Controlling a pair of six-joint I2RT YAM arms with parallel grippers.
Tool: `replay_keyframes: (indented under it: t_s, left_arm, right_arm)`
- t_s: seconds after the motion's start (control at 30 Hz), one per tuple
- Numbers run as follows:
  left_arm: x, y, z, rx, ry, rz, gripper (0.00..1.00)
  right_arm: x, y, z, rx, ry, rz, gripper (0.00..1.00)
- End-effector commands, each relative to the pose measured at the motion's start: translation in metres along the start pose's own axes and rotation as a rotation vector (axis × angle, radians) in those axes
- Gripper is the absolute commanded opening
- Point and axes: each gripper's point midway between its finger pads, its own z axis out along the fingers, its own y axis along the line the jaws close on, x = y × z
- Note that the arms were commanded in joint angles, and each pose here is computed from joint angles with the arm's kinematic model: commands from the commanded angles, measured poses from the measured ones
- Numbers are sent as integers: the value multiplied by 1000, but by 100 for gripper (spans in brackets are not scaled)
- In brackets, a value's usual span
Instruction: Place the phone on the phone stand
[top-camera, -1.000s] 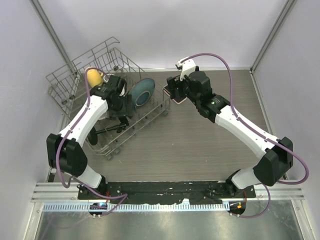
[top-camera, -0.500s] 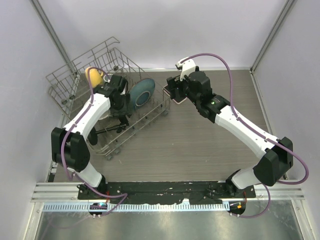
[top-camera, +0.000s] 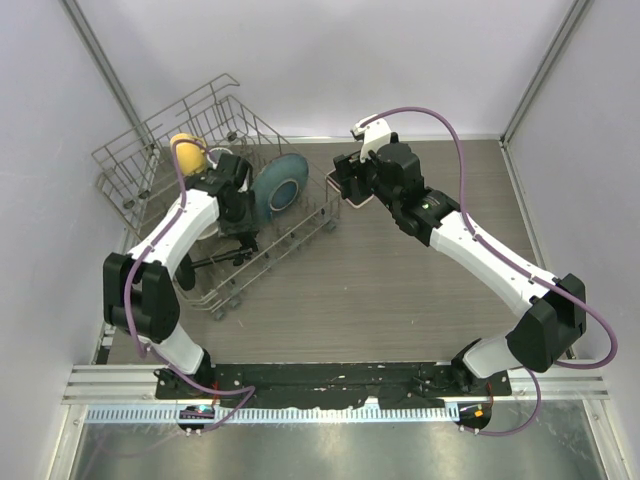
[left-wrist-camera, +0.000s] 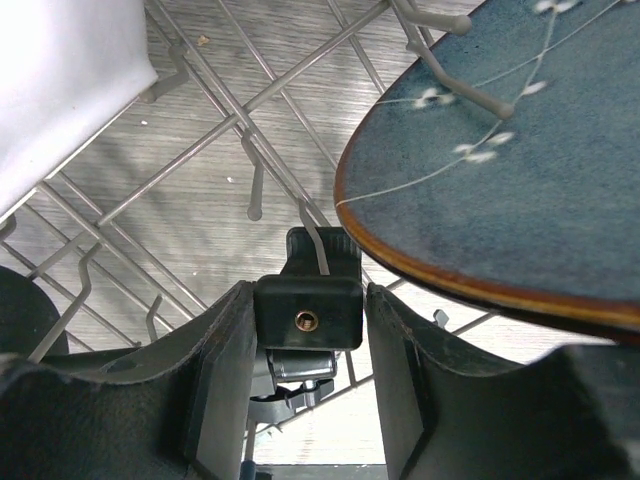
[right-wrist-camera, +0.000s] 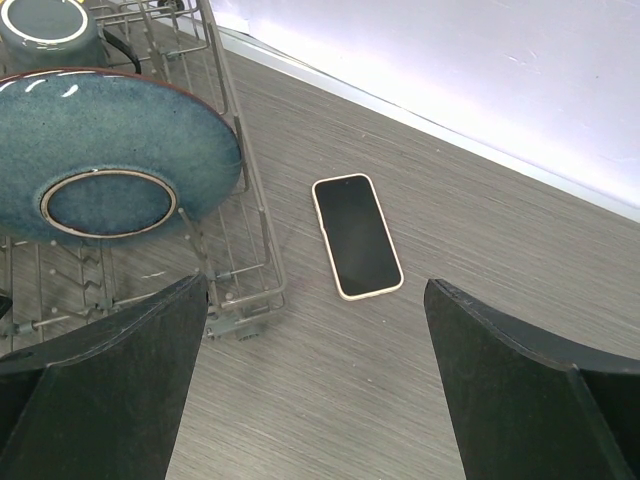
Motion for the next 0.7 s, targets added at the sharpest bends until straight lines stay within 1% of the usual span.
replay_keyframes:
  t_s: [0.0, 0.03, 0.13, 0.17, 0.23, 0.27, 0.57, 0.67]
  left_arm:
    - [-5, -8, 4, 49, -26, -23, 50]
    - [-5, -8, 4, 49, -26, -23, 49]
    - [-5, -3, 6, 21, -30, -20, 30]
    - [-5, 0, 5, 6, -35, -19, 17]
    - [-8, 2, 0, -5, -50, -17, 8]
    - [-11, 0, -7, -2, -68, -15, 0]
    - [-26, -1, -56, 33, -167, -21, 0]
    - [-31, 4, -68, 13, -198, -35, 0]
  right_arm:
    - [-23, -3, -8, 11, -76, 11, 94]
    - [-23, -3, -8, 12, -76, 10, 94]
    - [-23, -3, -8, 9, -76, 9, 95]
    - [-23, -3, -8, 9, -76, 9, 94]
    - [-24, -2, -8, 8, -78, 11, 94]
    - [-24, -3, -9, 9, -79, 10, 94]
    - [-24, -1, -7, 1, -78, 16, 95]
    - [-25, -2, -8, 3, -79, 18, 95]
